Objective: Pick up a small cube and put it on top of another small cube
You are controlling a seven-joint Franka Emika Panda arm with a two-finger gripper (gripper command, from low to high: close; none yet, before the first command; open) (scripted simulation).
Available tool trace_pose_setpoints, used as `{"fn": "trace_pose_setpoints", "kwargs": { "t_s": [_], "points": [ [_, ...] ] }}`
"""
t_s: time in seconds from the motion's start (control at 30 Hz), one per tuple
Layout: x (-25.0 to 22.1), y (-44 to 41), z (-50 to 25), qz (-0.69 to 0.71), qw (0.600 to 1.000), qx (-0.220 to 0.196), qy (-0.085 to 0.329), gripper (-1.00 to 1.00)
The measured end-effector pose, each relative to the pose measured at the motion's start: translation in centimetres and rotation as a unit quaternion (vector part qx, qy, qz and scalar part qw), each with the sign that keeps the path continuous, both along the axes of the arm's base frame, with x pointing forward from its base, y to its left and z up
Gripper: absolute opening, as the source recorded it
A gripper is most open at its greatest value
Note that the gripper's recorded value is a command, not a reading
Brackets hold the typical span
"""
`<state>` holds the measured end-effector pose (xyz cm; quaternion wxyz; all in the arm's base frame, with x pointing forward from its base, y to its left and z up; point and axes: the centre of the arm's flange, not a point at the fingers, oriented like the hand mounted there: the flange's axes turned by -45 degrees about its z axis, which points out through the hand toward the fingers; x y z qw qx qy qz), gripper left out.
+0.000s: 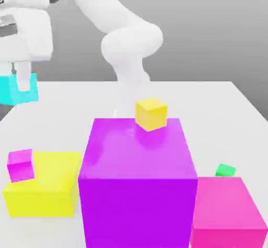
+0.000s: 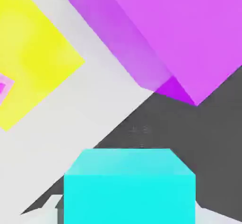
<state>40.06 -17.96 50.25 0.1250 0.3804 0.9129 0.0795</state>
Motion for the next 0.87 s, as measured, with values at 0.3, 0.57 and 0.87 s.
{"fn": "trace_pose_setpoints", "kwargs": {
  "t_s": [0.3, 0.57, 0.87],
  "points": [
    [-5.4, 11.2, 3.8, -0.091, 0.995, 0.008, 0.033, -1.00],
    [-7.2, 20.4, -1.7, -0.200, 0.972, 0.009, 0.125, -1.00],
    [-7.4, 21.9, -9.5, -0.228, 0.962, 0.008, 0.148, 1.00]
  ]
}}
